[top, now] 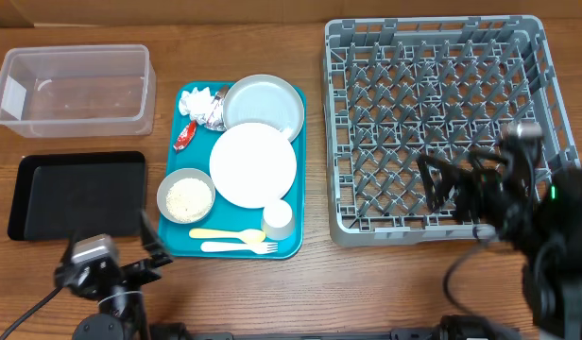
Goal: Sort waste into correct bins and load items into the dishwasher rack
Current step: 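Reach the right gripper to the white cup and grasp it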
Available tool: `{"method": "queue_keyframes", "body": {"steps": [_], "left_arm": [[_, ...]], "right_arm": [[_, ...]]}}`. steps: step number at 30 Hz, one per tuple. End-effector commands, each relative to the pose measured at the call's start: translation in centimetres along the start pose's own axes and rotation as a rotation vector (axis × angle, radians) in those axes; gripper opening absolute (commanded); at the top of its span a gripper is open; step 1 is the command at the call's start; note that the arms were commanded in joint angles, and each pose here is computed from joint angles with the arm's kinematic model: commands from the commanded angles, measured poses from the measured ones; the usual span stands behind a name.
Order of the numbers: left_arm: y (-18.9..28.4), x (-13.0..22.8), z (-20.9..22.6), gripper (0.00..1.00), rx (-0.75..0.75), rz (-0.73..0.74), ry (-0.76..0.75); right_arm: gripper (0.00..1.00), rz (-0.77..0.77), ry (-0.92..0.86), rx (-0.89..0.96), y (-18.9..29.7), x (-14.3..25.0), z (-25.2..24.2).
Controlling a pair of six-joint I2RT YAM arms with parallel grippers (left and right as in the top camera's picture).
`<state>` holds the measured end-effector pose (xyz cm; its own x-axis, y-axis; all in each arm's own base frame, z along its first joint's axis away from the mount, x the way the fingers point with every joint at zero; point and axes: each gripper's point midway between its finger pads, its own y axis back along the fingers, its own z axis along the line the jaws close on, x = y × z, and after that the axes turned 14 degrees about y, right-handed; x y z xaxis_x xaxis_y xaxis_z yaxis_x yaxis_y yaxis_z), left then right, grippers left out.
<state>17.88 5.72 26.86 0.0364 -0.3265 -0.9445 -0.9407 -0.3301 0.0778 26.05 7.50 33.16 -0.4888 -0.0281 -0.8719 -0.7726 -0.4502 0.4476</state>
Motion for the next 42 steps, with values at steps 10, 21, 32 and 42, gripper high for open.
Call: {"method": "queue_keyframes", "body": {"steps": [10, 21, 32, 42], "left_arm": [[-2.8, -1.2, 0.1, 1.00, -0.165, 0.251, -0.187], [-8.5, -5.6, 0.8, 1.00, -0.233, 0.412, -0.240], [-9.9, -5.1, 6.0, 1.00, -0.301, 0.476, -0.117], [-10.1, -3.9, 6.5, 1.00, -0.311, 0.531, -0.106]], "right_arm": [[1.00, 0.153, -0.081, -0.486, -7.0, -2.0, 7.4], [1.00, 0.610, 0.196, -0.302, -12.8, 11.3, 16.1], [0.89, 0.797, 0.301, -0.210, -18.4, 19.5, 18.0], [0.93, 0.850, 0.314, -0.190, -20.3, 22.6, 18.7]]}}
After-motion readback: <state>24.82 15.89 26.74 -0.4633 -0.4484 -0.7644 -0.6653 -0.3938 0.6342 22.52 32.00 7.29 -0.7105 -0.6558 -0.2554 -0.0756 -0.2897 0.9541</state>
